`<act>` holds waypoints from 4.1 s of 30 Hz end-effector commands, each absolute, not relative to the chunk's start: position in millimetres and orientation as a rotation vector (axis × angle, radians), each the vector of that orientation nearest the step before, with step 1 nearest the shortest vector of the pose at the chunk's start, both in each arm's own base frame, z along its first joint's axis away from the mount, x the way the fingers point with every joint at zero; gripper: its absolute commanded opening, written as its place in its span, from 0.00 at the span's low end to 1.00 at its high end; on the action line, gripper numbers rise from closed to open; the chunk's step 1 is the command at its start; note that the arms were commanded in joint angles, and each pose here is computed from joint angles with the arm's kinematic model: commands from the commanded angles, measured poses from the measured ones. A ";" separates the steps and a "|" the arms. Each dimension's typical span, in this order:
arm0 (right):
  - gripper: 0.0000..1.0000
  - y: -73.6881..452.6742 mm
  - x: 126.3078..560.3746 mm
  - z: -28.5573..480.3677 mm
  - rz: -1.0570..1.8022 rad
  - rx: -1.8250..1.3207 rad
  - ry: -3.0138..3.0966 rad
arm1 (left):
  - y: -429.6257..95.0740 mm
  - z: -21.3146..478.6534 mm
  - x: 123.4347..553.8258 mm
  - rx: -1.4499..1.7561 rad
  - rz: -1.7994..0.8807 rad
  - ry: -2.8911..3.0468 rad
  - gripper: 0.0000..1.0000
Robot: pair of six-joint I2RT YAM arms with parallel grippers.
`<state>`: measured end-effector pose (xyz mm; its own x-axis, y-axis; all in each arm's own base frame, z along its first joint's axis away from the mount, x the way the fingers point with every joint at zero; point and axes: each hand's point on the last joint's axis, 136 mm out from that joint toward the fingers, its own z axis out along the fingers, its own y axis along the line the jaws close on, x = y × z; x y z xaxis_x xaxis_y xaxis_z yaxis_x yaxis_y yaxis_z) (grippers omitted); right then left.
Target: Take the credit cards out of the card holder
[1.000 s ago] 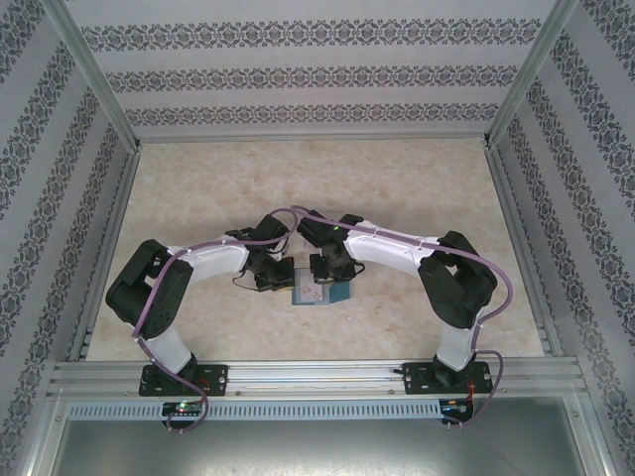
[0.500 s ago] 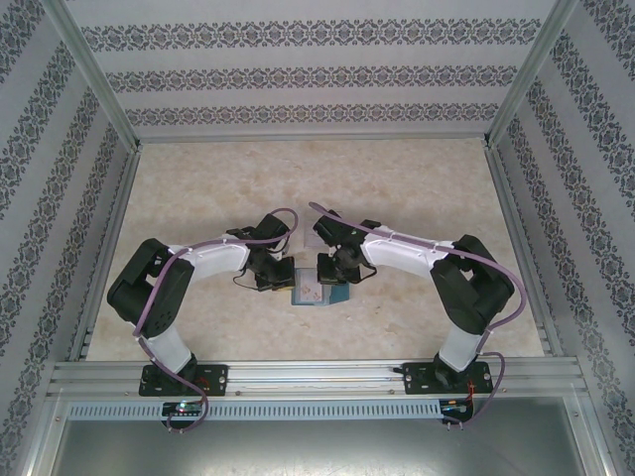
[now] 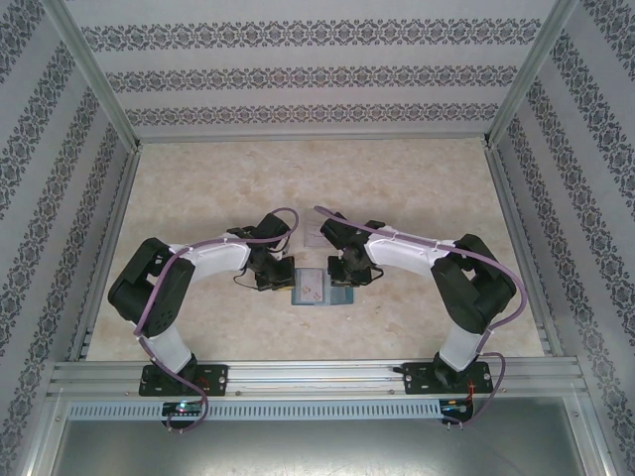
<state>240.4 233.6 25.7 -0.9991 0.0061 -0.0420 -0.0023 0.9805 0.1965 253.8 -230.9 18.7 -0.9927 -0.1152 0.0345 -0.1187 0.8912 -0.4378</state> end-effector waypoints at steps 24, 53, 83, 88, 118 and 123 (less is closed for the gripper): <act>0.38 210.2 250.3 73.6 0.197 -0.074 2.965 | -241.5 61.6 260.6 0.169 0.814 -3.074 0.05; 0.30 253.9 236.2 7.5 0.643 0.083 3.098 | -286.2 53.7 263.5 0.050 0.951 -2.965 0.04; 0.25 287.4 248.6 37.0 1.023 0.132 2.982 | -268.5 20.6 249.6 0.043 0.702 -2.962 0.04; 0.25 284.2 247.8 29.4 0.988 0.138 3.003 | -269.0 20.4 249.6 0.044 0.704 -2.960 0.03; 0.24 254.1 252.2 28.8 0.706 0.123 3.023 | -267.5 22.0 249.0 0.072 0.692 -2.958 0.05; 0.24 261.6 253.6 41.1 0.784 0.121 2.994 | -268.0 32.2 253.3 0.053 0.694 -2.982 0.05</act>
